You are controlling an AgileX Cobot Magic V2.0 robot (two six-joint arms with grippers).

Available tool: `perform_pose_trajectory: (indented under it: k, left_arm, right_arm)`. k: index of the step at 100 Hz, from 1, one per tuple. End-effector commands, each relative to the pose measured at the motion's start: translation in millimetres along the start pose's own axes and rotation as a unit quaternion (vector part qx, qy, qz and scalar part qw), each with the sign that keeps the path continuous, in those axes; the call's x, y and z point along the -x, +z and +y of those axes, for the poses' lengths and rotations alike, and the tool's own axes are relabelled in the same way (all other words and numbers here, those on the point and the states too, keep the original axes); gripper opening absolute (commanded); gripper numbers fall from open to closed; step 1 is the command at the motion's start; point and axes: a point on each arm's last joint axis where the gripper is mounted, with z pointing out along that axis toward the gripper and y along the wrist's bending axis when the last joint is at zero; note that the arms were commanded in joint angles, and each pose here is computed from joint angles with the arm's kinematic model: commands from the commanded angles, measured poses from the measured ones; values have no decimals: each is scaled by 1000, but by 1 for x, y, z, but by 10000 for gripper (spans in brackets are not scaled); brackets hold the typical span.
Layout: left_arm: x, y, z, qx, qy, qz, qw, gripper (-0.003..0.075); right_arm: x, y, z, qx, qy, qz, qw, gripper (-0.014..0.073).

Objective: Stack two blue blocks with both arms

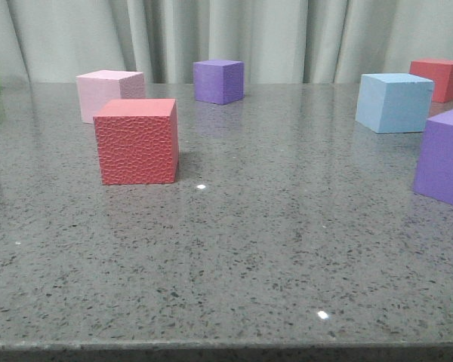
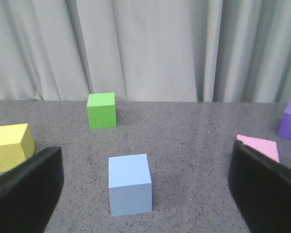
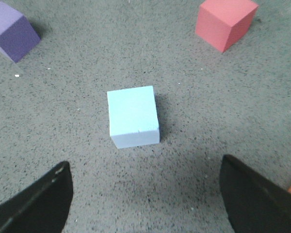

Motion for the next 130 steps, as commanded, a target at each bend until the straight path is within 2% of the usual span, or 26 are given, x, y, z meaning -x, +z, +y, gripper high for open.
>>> perform_pose_trajectory:
  k: [1,33,69,102,122,130]
  left_arm:
    - [17,-2,-1,-2,2,-46,999,650]
    - [16,-2,0,-1,2,-38,999,650]
    - [15,-2,0,-1,2,-36,999,650]
    - [15,-2,0,-1,2,-36,999,650]
    - [15,-2,0,-1,2,-36,999,650]
    - [15,-2,0,-1,2,-36,999,650]
  right_arm:
    - [21,2,3,0,-8,-18,1000,613]
    - [43,72,11,-5,-24,65,998,613]
    - [41,129,16,5,-28,133,991,613]
    - [28,164,15,0,-29,172,985,613]
    - [26,168,16,3,-30,176,984,610]
    - [26,168,15,2,-30,177,984,567]
